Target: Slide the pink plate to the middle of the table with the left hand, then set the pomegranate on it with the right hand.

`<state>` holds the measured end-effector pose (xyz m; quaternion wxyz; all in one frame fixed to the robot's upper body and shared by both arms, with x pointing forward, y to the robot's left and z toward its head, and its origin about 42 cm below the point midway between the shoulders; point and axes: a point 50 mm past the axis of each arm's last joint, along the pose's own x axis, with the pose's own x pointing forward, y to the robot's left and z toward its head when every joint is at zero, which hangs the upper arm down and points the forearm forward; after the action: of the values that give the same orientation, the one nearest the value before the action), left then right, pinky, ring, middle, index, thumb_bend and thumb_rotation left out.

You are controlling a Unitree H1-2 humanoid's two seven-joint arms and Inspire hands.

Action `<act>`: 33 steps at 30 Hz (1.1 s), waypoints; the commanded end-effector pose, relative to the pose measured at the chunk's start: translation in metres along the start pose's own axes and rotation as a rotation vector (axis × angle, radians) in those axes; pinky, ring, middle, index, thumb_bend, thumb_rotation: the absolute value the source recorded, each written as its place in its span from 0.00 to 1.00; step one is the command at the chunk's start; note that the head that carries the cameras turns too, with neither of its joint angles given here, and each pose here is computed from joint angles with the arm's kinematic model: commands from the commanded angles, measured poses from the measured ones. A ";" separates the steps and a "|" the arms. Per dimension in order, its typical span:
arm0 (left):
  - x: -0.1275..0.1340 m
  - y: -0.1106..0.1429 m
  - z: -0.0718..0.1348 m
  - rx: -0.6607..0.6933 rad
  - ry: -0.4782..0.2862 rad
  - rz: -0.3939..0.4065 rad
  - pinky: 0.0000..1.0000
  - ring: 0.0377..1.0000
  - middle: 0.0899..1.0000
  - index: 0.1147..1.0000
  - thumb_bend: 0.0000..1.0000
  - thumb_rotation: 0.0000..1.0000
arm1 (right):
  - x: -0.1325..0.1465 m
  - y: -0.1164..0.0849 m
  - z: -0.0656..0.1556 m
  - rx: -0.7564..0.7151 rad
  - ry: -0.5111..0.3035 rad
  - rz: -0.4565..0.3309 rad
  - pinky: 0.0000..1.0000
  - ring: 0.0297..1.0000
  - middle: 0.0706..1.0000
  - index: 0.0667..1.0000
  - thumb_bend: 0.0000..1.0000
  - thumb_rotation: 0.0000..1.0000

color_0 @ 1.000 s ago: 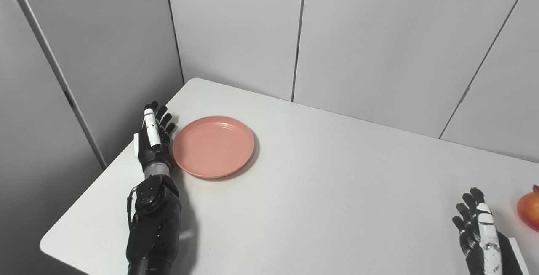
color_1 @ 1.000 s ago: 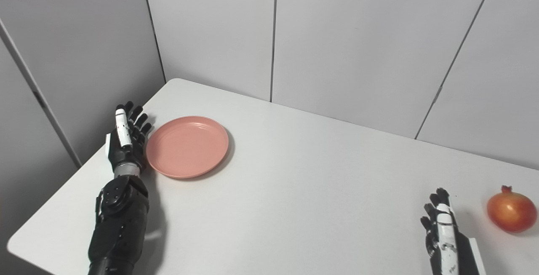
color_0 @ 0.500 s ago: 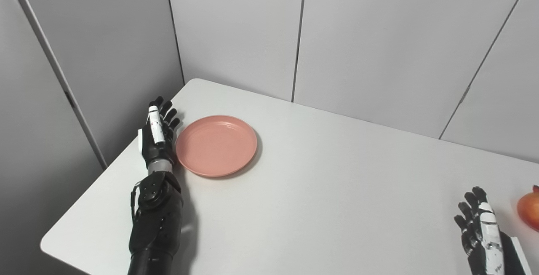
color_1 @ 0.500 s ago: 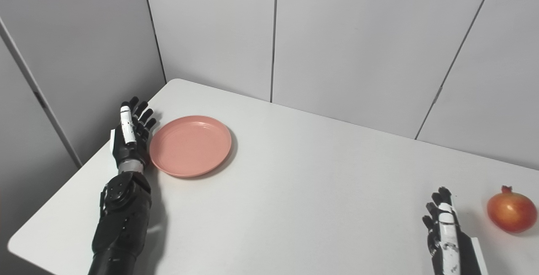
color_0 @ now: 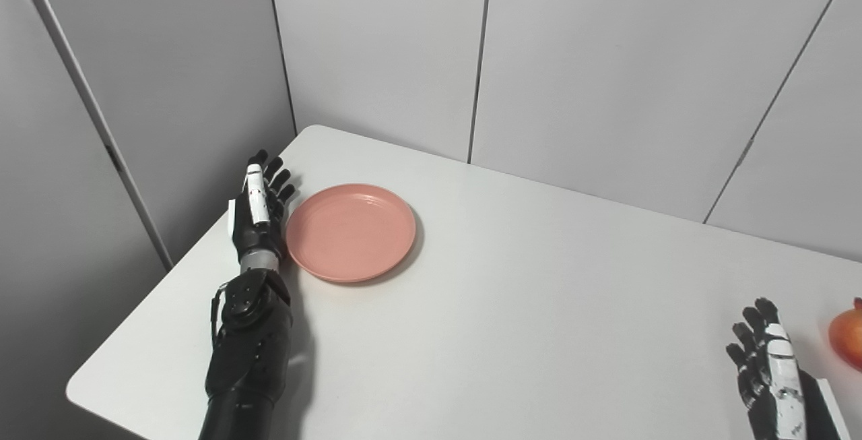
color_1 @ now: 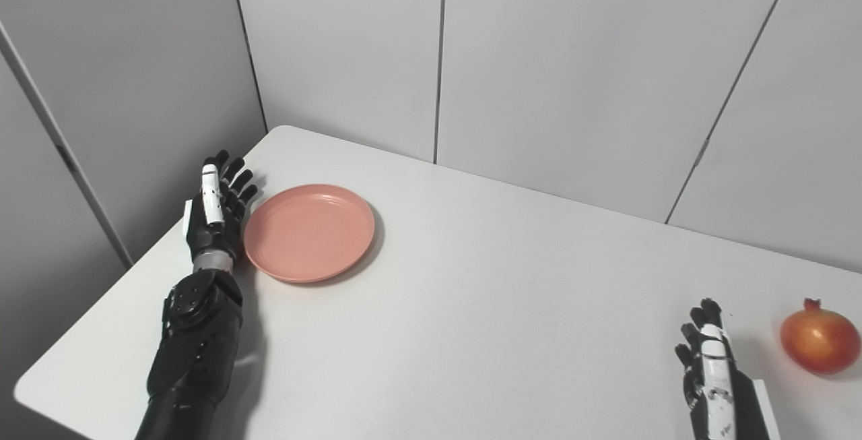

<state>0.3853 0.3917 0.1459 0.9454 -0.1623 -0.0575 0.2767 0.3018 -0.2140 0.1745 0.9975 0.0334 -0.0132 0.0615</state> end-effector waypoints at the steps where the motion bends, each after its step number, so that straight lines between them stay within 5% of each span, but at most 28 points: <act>1: -0.001 -0.007 -0.008 -0.010 0.055 -0.035 0.89 0.89 0.89 0.89 0.34 1.00 | 0.003 0.002 0.015 -0.006 -0.054 0.007 1.00 1.00 1.00 1.00 0.10 1.00; 33: -0.022 -0.053 -0.030 0.075 0.182 -0.322 0.86 0.85 0.86 0.84 0.39 1.00 | 0.005 0.008 0.014 -0.026 -0.058 0.024 1.00 1.00 1.00 1.00 0.12 1.00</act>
<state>0.4023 0.3354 0.1453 0.9832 -0.1369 -0.0200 0.1188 0.3011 -0.2079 0.1748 0.9975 0.0235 -0.0059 0.0658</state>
